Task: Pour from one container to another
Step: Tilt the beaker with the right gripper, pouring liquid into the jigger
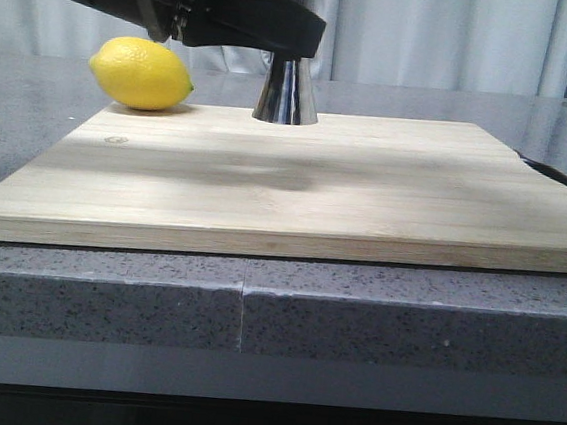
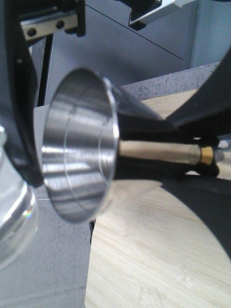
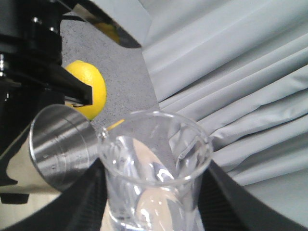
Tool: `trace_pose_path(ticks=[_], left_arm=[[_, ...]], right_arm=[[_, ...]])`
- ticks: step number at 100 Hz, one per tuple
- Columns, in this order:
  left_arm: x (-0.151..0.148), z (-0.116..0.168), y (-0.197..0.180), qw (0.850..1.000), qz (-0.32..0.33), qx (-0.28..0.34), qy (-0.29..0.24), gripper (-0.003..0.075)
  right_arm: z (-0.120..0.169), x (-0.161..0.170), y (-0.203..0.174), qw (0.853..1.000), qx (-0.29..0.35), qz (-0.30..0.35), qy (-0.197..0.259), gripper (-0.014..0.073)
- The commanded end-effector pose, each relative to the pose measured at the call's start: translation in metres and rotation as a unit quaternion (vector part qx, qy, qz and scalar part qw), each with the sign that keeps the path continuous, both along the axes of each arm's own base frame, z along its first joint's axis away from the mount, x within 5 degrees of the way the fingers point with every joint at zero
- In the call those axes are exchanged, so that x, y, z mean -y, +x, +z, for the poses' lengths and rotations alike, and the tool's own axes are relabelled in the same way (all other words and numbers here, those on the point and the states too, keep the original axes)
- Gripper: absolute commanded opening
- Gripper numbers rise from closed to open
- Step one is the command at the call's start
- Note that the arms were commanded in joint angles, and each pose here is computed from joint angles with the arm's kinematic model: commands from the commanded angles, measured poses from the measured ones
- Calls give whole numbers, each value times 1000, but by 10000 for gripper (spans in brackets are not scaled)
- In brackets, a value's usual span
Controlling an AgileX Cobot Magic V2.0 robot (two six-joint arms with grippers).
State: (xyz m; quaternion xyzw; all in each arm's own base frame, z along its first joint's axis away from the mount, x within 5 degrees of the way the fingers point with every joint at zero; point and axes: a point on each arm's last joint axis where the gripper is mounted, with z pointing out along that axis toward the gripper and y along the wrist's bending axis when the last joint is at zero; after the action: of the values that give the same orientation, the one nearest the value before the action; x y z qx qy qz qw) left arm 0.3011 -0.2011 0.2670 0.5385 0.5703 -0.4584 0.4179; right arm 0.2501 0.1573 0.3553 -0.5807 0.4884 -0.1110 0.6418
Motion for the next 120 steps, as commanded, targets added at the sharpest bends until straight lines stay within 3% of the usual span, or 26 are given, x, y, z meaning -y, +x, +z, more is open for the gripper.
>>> trace_pose_path(ticks=[1,41,120], left_arm=[[3,36,-14,997,-35,12,-67,71],[3,36,-14,997,-35,12,-66,71],[3,35,-14,997,-36,12,-66,71]], right_arm=[[22,1,-5,999,34,10,14,237],[37,2,-4,998,59,3,12,237],[36,2,-3,997,78,5,-25,237]])
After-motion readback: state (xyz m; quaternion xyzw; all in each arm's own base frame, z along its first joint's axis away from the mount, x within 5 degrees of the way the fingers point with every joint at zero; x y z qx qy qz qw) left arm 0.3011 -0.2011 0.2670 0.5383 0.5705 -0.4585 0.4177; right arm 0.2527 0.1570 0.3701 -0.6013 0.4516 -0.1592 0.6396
